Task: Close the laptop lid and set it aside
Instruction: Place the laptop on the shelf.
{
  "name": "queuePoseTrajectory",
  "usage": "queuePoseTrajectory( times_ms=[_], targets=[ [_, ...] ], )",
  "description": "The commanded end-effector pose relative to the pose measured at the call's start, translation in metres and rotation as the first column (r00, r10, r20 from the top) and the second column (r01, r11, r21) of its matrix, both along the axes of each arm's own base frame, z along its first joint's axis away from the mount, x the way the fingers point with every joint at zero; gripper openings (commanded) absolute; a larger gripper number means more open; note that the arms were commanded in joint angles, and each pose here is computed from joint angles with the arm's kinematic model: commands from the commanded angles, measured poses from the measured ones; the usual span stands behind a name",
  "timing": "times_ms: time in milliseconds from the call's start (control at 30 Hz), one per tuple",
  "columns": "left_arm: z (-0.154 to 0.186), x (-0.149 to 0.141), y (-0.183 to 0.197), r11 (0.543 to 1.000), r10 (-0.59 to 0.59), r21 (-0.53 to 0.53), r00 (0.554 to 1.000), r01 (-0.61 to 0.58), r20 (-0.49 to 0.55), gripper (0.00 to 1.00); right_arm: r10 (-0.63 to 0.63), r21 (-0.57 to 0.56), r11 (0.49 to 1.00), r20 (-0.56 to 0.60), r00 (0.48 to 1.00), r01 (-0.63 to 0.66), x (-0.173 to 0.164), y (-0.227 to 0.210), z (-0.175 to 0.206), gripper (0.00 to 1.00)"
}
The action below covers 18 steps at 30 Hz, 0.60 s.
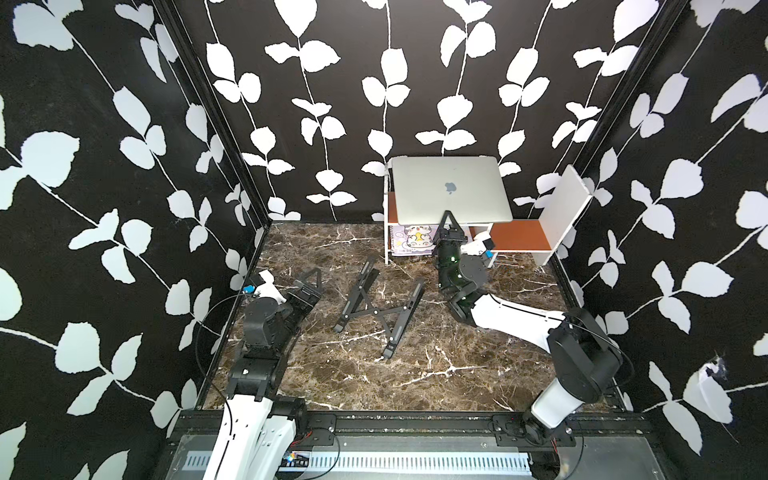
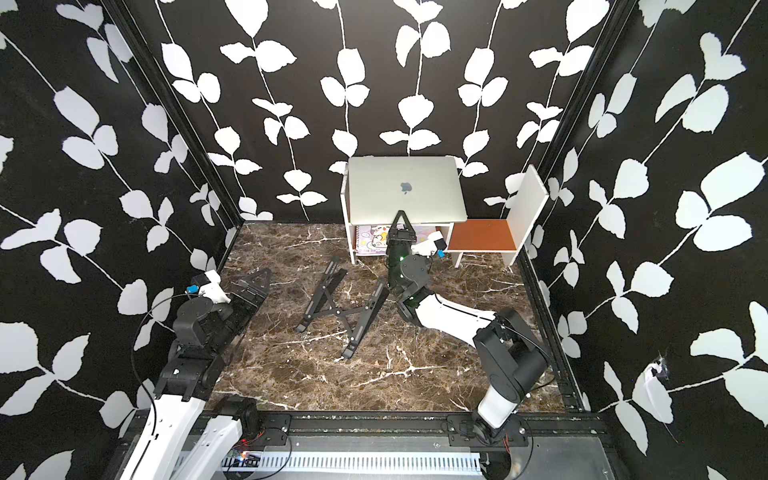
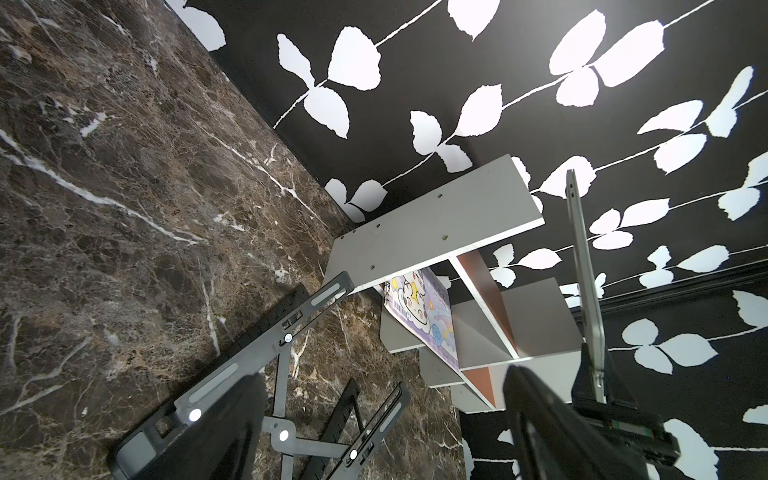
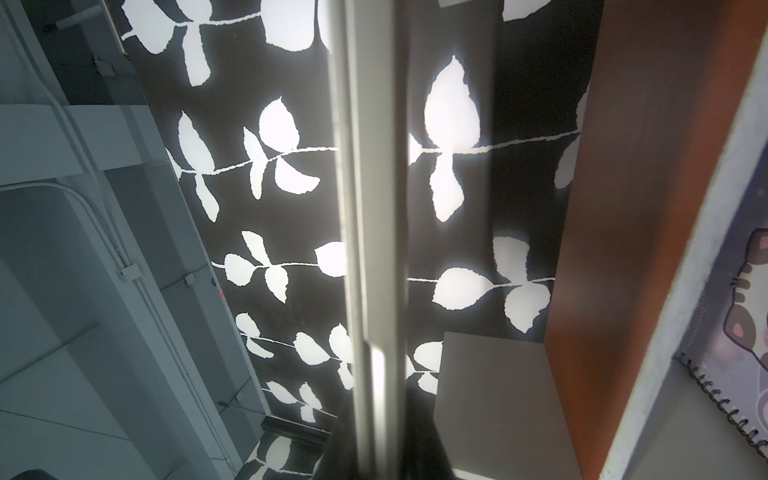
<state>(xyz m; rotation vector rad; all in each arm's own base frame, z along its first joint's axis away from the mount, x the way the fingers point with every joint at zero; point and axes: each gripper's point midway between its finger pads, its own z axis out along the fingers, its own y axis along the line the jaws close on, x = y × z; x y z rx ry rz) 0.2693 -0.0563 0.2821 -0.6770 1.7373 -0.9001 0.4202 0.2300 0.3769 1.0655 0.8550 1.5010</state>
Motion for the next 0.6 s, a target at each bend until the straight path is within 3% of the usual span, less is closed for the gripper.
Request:
queuePoseTrajectory(
  times_ms=[0, 567],
  targets=[
    [0.002, -0.002, 0.001, 1.000, -0.001, -0.001, 1.000, 0.001, 0.012, 0.87, 0.035, 0.139, 0.989, 0.083, 0.996, -0.046, 0.003, 0.002, 0.024, 0.00],
    [0.002, 0.003, -0.001, 1.000, -0.015, 0.000, 1.000, 0.015, 0.009, 0.87, -0.011, 0.097, 0.995, -0.016, 1.000, 0.012, 0.039, 0.005, -0.014, 0.00]
  ],
)
